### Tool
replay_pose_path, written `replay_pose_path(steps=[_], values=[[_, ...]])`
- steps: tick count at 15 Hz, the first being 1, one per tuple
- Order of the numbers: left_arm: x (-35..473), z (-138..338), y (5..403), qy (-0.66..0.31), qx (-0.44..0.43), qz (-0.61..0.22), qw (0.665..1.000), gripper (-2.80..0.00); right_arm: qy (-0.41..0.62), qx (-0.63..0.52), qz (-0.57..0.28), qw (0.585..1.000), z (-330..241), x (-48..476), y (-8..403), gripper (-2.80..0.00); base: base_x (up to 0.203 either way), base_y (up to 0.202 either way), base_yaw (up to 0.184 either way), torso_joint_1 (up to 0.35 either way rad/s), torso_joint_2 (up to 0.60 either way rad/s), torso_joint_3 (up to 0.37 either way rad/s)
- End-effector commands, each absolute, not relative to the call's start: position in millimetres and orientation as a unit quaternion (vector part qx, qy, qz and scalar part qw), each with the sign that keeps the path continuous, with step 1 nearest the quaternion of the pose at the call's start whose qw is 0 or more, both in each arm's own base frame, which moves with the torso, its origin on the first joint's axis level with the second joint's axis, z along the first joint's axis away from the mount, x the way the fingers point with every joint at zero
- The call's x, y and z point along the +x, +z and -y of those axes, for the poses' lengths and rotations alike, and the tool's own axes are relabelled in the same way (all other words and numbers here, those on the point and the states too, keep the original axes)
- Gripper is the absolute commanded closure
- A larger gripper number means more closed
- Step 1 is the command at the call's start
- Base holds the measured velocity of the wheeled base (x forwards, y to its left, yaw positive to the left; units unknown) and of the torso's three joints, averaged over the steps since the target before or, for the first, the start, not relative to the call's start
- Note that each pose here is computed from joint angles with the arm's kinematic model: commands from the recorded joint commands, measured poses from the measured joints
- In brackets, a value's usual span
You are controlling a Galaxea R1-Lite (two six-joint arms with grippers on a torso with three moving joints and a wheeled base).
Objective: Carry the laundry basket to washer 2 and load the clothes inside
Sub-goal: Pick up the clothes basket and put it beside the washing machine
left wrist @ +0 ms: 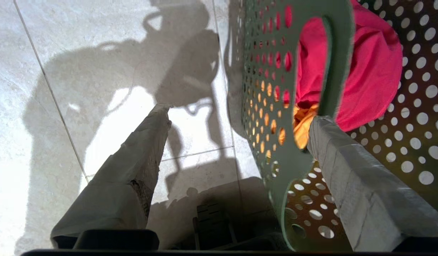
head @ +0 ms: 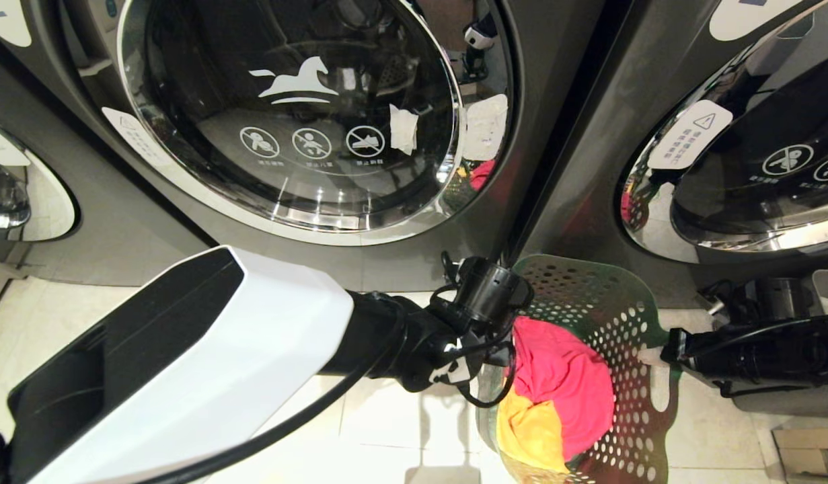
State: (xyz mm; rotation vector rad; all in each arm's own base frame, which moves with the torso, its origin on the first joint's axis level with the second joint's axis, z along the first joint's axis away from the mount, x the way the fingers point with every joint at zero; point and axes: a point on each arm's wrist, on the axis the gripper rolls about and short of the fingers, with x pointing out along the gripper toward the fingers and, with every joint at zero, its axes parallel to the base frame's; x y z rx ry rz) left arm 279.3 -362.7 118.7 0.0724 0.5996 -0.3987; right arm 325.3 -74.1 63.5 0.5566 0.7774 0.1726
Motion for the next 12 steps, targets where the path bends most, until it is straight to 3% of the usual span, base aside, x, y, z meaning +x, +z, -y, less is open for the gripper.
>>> replay_pose_path(steps=[1, 7, 12], values=[[278, 361, 125, -0.195, 0.030, -0.288, 0.937, -2.80, 0.087, 0.258, -0.379, 0.884, 81, 325, 65, 0.00, 0.000, 0.000, 0.000, 0.000, 0.00, 0.000], [278, 361, 125, -0.195, 0.030, -0.288, 0.937, -2.80, 0.102, 0.198, -0.453, 0.863, 113, 314, 60, 0.00, 0.000, 0.000, 0.000, 0.000, 0.00, 0.000], [278, 362, 124, -0.196, 0.031, -0.289, 0.937, -2.80, 0.110, 0.193, -0.465, 0.857, 116, 317, 54, 0.00, 0.000, 0.000, 0.000, 0.000, 0.00, 0.000]])
